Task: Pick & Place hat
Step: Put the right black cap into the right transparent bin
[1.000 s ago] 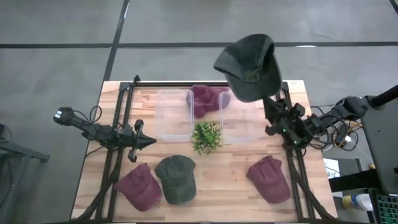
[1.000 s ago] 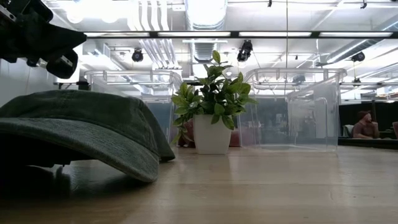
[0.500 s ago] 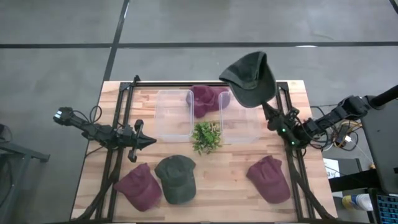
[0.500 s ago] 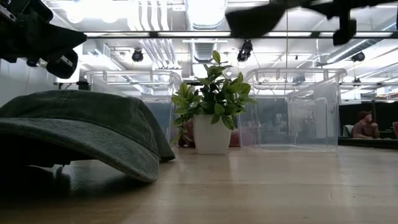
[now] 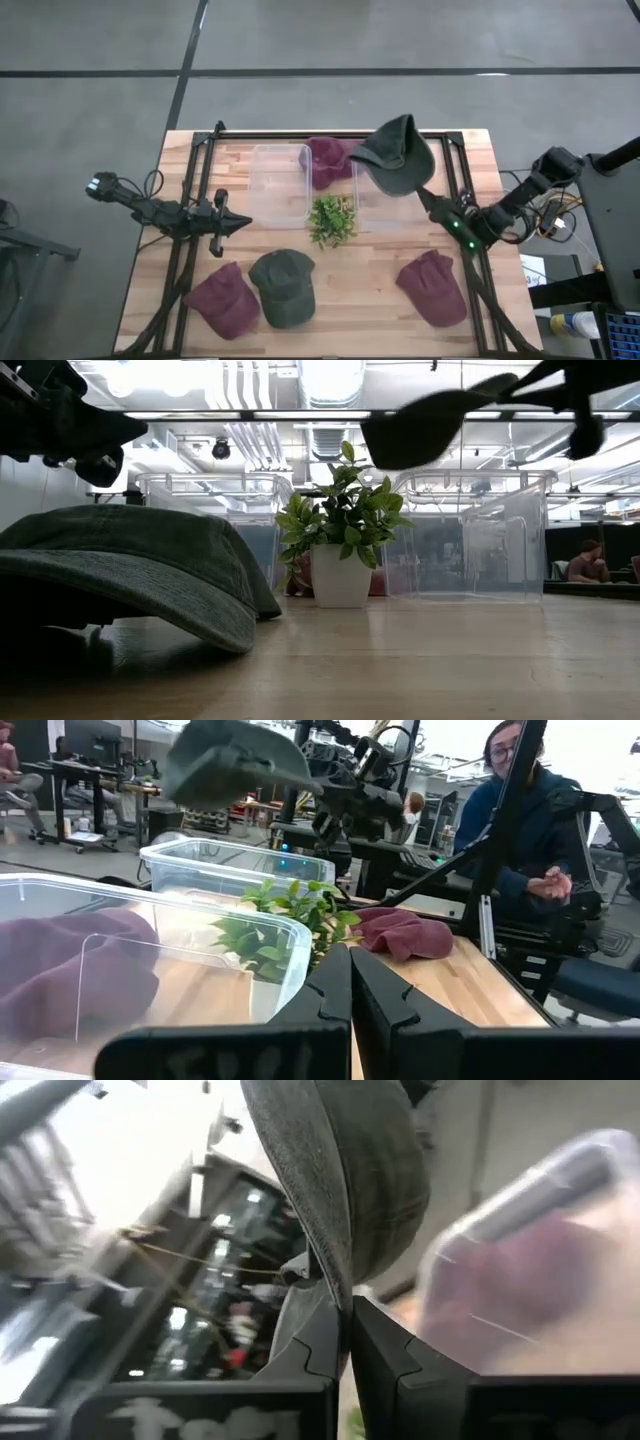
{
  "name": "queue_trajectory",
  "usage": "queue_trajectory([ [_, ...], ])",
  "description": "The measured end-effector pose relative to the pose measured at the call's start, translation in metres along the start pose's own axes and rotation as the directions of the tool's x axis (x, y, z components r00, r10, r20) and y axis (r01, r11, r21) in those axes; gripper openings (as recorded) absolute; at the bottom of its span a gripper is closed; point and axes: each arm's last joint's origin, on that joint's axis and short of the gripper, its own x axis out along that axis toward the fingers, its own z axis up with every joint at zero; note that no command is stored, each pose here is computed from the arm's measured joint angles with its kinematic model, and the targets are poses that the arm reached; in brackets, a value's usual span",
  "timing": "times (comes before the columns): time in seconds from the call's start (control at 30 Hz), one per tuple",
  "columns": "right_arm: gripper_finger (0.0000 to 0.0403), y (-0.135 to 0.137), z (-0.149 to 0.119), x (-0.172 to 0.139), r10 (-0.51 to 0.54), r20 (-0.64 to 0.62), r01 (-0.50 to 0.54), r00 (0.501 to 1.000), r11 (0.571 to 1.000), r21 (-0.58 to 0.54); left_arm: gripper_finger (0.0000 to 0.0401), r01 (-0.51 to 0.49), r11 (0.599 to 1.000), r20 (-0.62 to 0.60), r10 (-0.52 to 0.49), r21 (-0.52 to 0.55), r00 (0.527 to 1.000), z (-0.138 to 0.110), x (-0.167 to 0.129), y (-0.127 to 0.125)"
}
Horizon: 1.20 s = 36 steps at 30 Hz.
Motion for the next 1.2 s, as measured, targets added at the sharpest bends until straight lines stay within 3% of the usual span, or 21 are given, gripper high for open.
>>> queue_trajectory([
  [0.33, 0.0009, 0.016, -0.011, -0.008, -0.020, -0.030, 0.019, 0.999, 1.000, -0.023, 0.0000, -0.003, 1.000, 0.000, 0.003, 0.000, 1.000, 0.000, 0.000, 0.000],
  [0.47, 0.0009, 0.016, -0.013, -0.008, -0.021, -0.030, 0.019, 0.999, 0.997, -0.070, 0.0000, -0.003, 1.000, 0.001, 0.003, 0.000, 1.000, 0.000, 0.000, 0.000],
  [1.2, 0.0009, 0.007, -0.011, -0.008, -0.021, -0.030, 0.019, 0.999, 0.997, -0.073, 0.0000, -0.004, 1.000, 0.001, 0.004, -0.007, 1.000, 0.000, 0.000, 0.000],
])
